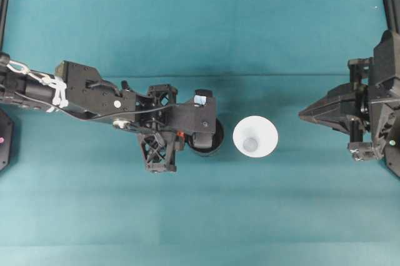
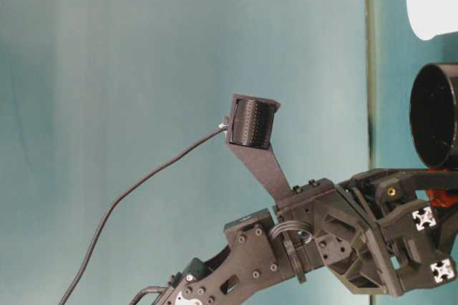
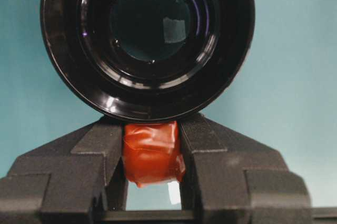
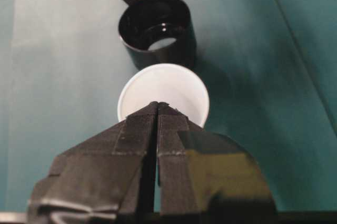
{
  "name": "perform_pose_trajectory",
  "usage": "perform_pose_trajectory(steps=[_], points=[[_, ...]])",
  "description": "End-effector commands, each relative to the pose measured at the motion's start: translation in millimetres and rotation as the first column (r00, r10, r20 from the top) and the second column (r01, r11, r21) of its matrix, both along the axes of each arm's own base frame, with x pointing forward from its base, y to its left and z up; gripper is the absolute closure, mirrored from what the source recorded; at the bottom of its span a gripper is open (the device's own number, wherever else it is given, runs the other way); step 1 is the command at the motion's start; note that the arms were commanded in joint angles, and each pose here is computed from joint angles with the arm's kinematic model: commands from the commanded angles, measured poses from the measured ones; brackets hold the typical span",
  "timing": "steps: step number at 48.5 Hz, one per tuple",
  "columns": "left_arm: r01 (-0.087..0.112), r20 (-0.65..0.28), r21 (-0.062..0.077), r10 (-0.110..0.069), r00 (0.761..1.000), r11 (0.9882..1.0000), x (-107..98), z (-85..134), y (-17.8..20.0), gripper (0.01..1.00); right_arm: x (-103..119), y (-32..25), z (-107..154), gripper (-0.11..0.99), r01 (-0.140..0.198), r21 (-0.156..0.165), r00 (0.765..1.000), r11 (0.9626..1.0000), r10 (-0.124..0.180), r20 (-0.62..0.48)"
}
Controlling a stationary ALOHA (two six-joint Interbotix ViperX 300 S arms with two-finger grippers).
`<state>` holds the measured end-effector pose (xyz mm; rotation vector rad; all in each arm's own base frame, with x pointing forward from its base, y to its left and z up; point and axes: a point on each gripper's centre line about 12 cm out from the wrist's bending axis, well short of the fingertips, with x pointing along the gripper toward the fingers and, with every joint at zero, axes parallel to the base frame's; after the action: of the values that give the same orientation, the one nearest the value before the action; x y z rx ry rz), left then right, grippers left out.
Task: Put the paper cup into the moved red handle cup holder.
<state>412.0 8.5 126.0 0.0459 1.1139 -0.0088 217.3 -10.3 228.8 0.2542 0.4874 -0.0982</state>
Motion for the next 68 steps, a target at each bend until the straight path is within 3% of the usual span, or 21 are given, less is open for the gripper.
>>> perform_pose_trajectory(steps=[1,24,26,34,37,46,53,58,68], points=[[0.004,0.021,0.002,-0.004,1.000,1.0000,3.0,5.2,-0.5,0.744,3.1,-0.6,6.3,0.98,0.007,0.008,1.000,0.9999,-0.007,0.022],[0.001,0.020,0.000,-0.001,1.000,1.0000,1.2,2.9,-1.2,0.733,2.9,-0.6,5.7,0.98,0.007,0.008,1.000,0.9999,-0.007,0.020],[0.000,0.032,0.000,0.000,0.999,1.0000,2.3,4.1,-0.6,0.673,3.0,-0.6,5.3,0.98,0.007,0.008,1.000,0.9999,-0.007,0.019],[0.004,0.080,0.001,-0.004,0.997,1.0000,6.4,5.8,-1.2,0.184,2.9,-0.5,5.2,0.98,0.007,0.009,1.000,0.9999,-0.007,0.017],[0.005,0.080,0.002,-0.005,0.997,1.0000,6.1,5.4,-1.2,0.085,2.6,-0.5,5.1,0.98,0.007,0.008,1.000,0.9999,-0.007,0.019],[-0.002,0.055,-0.003,0.002,0.998,1.0000,-2.0,0.9,-2.0,0.147,3.0,-0.6,5.3,0.98,0.007,0.008,1.000,0.9999,-0.007,0.019],[0.007,0.034,-0.004,-0.007,0.999,1.0000,-13.1,5.9,-6.4,0.146,2.9,-0.5,5.0,0.98,0.007,0.009,1.000,0.9999,-0.007,0.016],[0.013,0.035,-0.004,-0.013,0.999,0.9999,-22.9,18.9,-9.3,0.146,3.0,-0.5,5.4,0.98,0.007,0.010,1.000,0.9999,-0.007,0.016],[0.013,0.069,-0.004,-0.013,0.998,0.9999,-56.1,47.9,-9.6,0.146,4.2,-0.9,-0.7,0.98,0.024,0.041,0.999,0.9989,-0.023,-0.031]])
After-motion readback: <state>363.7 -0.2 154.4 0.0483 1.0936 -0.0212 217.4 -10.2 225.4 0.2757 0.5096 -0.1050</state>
